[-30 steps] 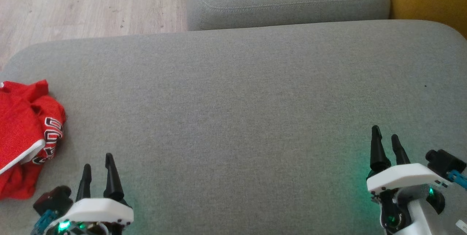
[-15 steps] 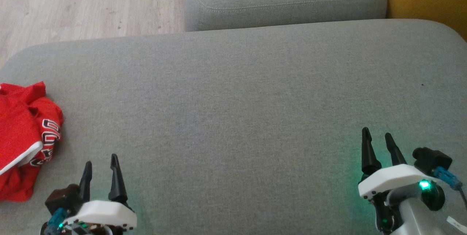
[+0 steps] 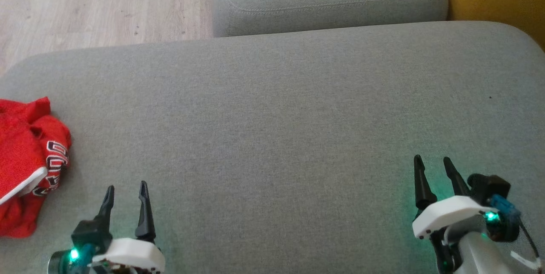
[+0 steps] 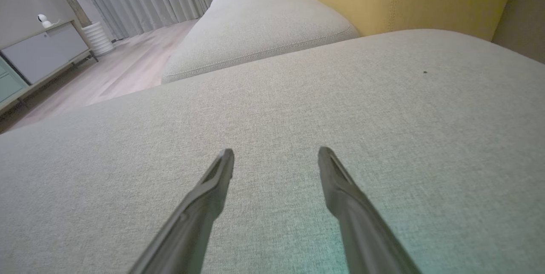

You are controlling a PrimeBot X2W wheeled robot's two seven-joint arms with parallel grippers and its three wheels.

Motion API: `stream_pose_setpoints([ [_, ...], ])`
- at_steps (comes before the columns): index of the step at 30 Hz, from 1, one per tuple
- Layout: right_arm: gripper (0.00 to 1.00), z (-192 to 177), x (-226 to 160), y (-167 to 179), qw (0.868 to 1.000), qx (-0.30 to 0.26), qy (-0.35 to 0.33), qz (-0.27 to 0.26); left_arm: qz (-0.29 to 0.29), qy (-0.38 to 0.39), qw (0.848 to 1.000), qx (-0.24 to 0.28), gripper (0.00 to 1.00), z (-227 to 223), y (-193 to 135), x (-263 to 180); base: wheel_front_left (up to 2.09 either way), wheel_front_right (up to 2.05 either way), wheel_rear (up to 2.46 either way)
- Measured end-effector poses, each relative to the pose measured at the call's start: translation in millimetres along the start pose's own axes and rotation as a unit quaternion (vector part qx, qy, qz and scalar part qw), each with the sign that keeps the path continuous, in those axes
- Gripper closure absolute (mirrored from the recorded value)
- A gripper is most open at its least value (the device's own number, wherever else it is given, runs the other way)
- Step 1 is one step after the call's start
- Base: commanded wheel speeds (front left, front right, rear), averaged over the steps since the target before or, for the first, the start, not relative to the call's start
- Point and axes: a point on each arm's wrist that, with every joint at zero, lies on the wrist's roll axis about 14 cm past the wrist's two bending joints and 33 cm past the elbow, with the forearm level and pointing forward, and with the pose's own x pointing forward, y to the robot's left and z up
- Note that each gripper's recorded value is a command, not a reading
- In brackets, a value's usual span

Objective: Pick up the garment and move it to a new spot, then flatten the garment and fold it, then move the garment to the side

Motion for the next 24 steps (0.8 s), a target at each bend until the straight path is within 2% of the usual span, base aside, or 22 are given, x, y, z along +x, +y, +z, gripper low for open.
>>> stream_pose_setpoints([
  [15,0.0,-2.2,3.5,5.3,0.996,-0.087,0.003,0.02,-0.022,-0.004,0.996,0.089,0.0,-4.7,-7.3,1.0,0.0,0.0,0.0],
  [24,0.0,-2.7,3.0,6.2,0.996,-0.089,0.004,0.022,-0.016,-0.007,0.996,0.086,0.0,-2.6,-5.4,0.4,0.0,0.0,0.0],
])
